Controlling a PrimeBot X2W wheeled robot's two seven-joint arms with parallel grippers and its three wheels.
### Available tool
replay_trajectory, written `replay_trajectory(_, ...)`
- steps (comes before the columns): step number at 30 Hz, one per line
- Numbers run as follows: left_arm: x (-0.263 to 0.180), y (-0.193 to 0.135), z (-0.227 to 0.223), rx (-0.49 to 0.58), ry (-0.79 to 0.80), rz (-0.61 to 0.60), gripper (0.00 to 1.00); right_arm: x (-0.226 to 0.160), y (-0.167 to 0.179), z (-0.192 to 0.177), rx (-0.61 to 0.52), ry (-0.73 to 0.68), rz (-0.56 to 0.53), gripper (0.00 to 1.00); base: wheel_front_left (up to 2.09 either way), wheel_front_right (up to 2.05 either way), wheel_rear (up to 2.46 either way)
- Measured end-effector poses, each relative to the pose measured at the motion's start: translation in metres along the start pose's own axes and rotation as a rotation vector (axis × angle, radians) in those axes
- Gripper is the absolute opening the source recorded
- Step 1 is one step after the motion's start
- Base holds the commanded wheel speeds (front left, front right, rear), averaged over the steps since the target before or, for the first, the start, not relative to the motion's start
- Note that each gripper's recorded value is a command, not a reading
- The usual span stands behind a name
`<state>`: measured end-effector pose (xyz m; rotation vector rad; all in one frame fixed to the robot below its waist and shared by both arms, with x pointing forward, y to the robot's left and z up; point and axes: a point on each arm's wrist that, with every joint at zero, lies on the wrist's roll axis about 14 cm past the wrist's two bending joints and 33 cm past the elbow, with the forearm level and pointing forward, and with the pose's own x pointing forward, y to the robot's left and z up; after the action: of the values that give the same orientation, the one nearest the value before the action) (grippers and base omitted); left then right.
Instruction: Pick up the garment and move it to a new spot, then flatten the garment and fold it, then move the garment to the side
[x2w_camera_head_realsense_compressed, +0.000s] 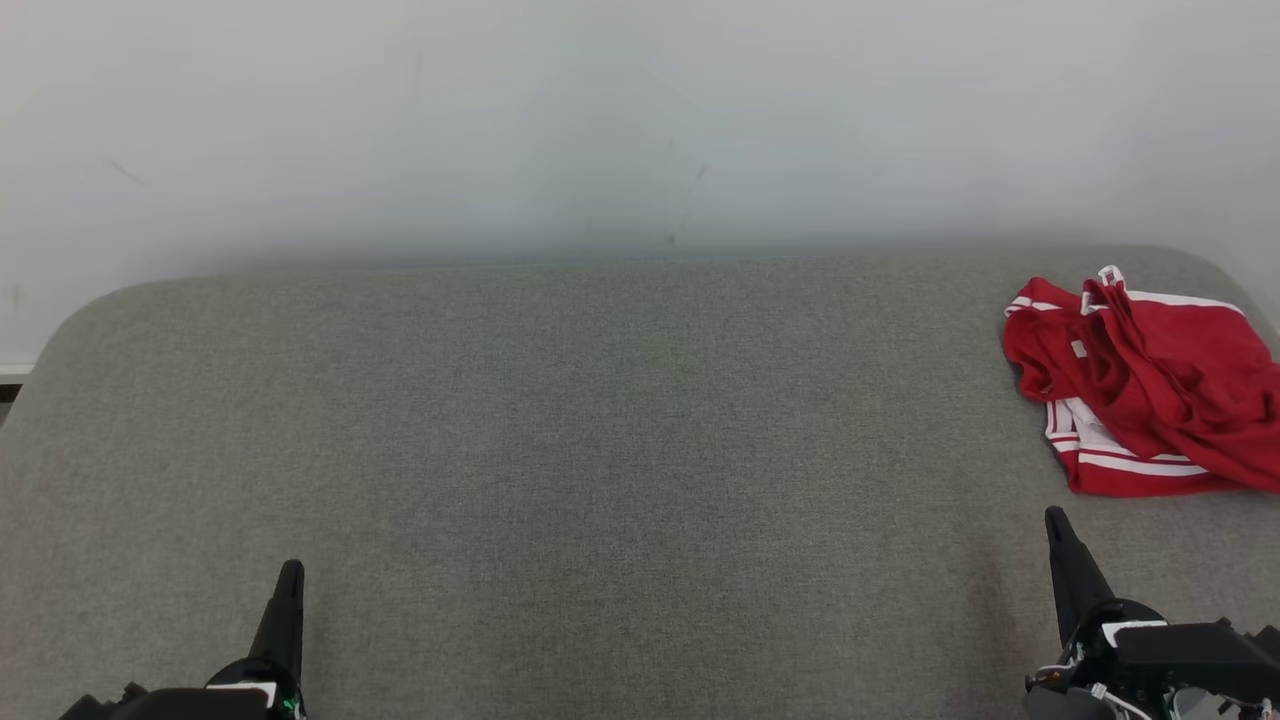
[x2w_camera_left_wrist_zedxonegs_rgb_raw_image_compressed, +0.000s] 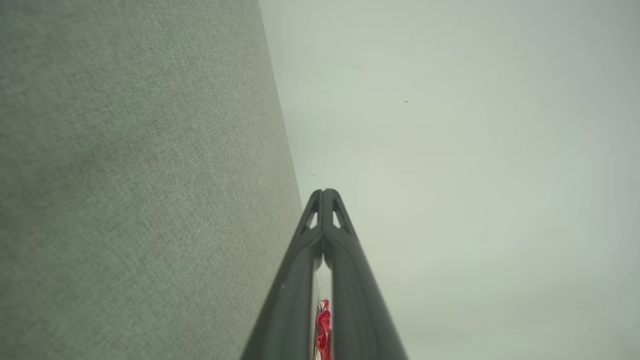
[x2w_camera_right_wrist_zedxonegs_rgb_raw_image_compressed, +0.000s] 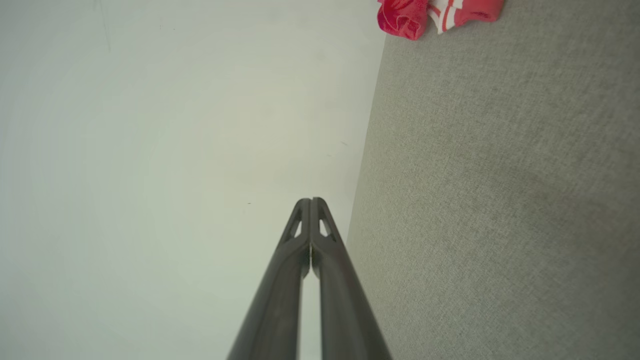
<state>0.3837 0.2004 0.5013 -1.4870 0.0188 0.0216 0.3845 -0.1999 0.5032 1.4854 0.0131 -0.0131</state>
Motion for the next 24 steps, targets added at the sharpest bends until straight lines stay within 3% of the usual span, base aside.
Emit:
replay_trajectory(13, 0.0038, -0.0028, -0.0003, -0.084, 0.004, -0.015, 0.00, 0.0034, 0.0020, 0.0005, 0.087, 0.000, 0.011, 0.00, 0.00, 0.00, 0.00)
replay_trajectory(24, 0.0039, -0.0030, -0.0005, -0.085, 0.004, -0.016, 0.00, 0.0034, 0.0020, 0.0006, 0.088, 0.000, 0.011, 0.00, 0.00, 0.00, 0.00)
